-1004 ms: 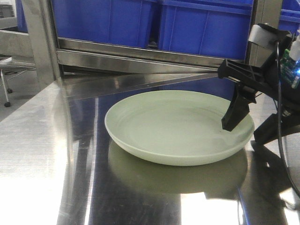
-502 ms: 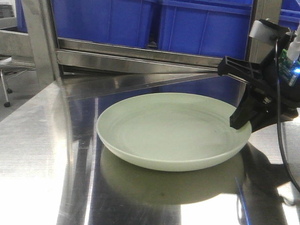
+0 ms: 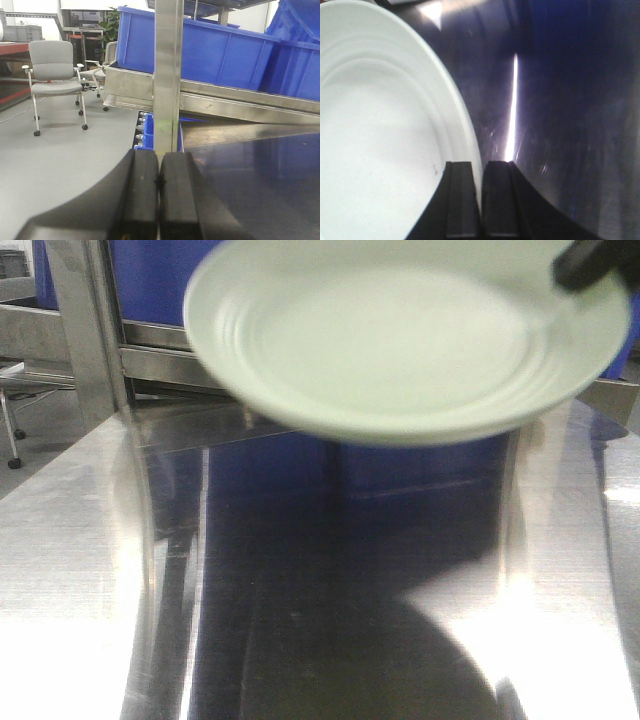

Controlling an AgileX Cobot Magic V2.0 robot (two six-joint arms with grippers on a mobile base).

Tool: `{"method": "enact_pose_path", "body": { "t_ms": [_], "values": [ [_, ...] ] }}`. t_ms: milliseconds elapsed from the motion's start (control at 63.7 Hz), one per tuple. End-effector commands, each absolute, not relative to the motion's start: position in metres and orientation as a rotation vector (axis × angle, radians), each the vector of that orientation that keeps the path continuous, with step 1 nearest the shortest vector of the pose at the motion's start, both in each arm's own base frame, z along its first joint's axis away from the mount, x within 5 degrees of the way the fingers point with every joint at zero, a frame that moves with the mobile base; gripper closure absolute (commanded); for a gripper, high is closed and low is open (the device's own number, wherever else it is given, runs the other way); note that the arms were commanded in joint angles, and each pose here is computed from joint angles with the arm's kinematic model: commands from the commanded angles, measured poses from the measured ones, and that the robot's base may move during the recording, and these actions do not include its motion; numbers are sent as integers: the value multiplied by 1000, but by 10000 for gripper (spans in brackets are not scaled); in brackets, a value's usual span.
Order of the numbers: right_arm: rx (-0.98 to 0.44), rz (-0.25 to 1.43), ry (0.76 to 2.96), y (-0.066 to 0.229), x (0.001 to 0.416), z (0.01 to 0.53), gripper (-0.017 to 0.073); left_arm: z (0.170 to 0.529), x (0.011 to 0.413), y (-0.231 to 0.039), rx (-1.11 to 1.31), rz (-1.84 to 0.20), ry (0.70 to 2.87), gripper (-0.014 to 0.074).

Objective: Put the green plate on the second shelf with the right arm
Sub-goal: 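Lift the plate off the table with the right gripper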

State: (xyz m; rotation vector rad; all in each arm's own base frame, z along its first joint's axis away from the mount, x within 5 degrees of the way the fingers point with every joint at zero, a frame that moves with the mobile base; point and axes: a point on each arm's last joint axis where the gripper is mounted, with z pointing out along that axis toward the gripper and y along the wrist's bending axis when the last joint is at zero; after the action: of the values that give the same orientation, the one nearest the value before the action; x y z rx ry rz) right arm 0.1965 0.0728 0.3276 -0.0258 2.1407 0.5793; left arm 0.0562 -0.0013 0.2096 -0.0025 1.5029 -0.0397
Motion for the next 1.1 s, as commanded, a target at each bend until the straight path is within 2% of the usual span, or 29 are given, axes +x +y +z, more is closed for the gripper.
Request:
{"method": "enact_pose_path", "body": {
  "t_ms": [0,298,486,706,832,894,1083],
  "values": [
    [-74,555,1972,64,172,361,504,204,56,-1,-6,-49,1443,463],
    [-236,419,1819,37,82,389,504,204,56,-1,-6,-49,1443,463],
    [-264,330,1667,21,41,398,502,204,56,-1,-6,-49,1443,463],
    [-308,64,1601,8,41,397,502,204,56,-1,-6,-49,1443,463],
    [-326,-6,1531,8,51,387,502,204,56,-1,-6,-49,1443,463],
    [-298,2,1490,10,57,379,502,204,56,-1,-6,-49,1443,463],
    [-17,117,1429,6,67,331,502,204,56,-1,-6,-49,1445,463]
  ]
}}
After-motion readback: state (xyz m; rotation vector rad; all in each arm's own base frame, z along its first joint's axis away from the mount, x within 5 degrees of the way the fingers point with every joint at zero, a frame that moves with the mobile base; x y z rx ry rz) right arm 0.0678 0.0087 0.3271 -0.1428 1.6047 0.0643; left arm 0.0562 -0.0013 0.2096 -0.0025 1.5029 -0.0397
